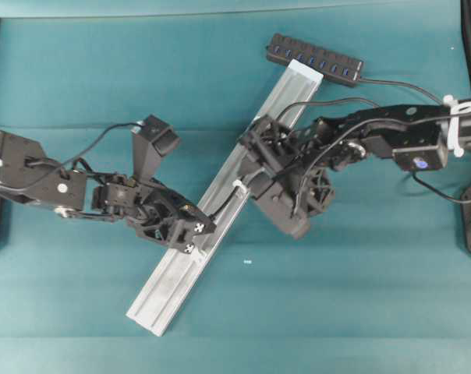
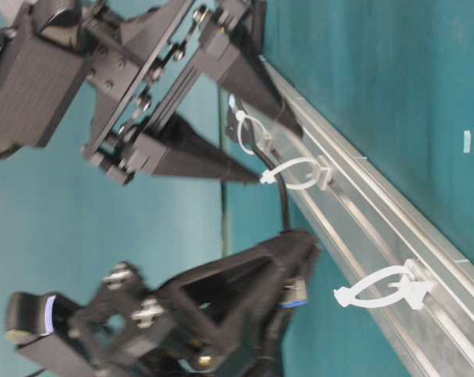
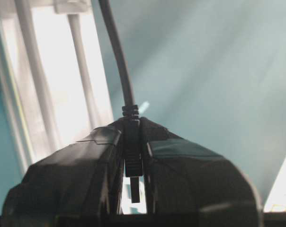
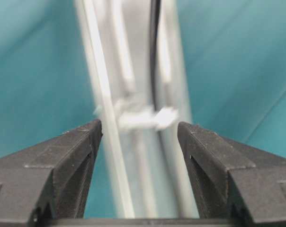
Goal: Pass the USB cable through three rings with both arms.
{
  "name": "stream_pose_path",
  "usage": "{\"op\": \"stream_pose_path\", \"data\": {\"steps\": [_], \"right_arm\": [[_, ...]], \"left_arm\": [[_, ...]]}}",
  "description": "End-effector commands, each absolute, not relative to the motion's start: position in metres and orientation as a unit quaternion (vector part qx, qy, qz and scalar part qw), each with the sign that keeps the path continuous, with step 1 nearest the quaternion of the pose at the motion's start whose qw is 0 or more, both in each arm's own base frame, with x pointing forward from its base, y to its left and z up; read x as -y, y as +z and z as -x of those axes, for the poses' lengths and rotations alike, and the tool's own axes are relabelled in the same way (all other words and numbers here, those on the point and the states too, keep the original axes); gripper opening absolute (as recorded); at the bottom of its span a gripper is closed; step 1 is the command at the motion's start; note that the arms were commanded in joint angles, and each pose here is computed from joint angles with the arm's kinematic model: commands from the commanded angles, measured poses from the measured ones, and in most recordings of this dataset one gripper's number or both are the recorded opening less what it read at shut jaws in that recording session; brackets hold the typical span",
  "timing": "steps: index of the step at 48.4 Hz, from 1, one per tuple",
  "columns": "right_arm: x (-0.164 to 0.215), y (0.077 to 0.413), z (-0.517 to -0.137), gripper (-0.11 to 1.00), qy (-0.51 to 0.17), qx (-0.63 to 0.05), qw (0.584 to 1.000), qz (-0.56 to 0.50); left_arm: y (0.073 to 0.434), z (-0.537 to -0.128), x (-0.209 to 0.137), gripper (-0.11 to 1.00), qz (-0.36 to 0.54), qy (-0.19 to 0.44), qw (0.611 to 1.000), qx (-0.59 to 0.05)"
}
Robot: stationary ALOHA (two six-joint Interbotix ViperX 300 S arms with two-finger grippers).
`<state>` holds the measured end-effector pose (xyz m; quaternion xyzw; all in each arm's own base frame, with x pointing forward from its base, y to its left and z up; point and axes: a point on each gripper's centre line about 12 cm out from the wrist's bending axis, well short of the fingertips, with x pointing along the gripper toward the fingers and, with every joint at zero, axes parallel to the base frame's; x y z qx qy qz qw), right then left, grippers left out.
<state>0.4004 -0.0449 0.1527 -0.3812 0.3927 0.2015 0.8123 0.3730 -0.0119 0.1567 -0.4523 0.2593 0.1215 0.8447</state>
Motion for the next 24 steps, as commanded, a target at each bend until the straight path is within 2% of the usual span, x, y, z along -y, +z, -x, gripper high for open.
{"op": "stream_pose_path", "data": {"steps": [1,24], "right_arm": [[0.04,0.16,-0.412,0.72,0.194,-0.376,0.82,0.385],[0.021,0.153,-0.428,0.63,0.201,-0.377,0.828,0.363]], "left_arm": [[0.17,-0.375,0.014,0.1,0.454,0.11,0.85,-0.244],[0.172,-0.377,0.014,0.1,0.456,0.108,0.85,-0.241]]}}
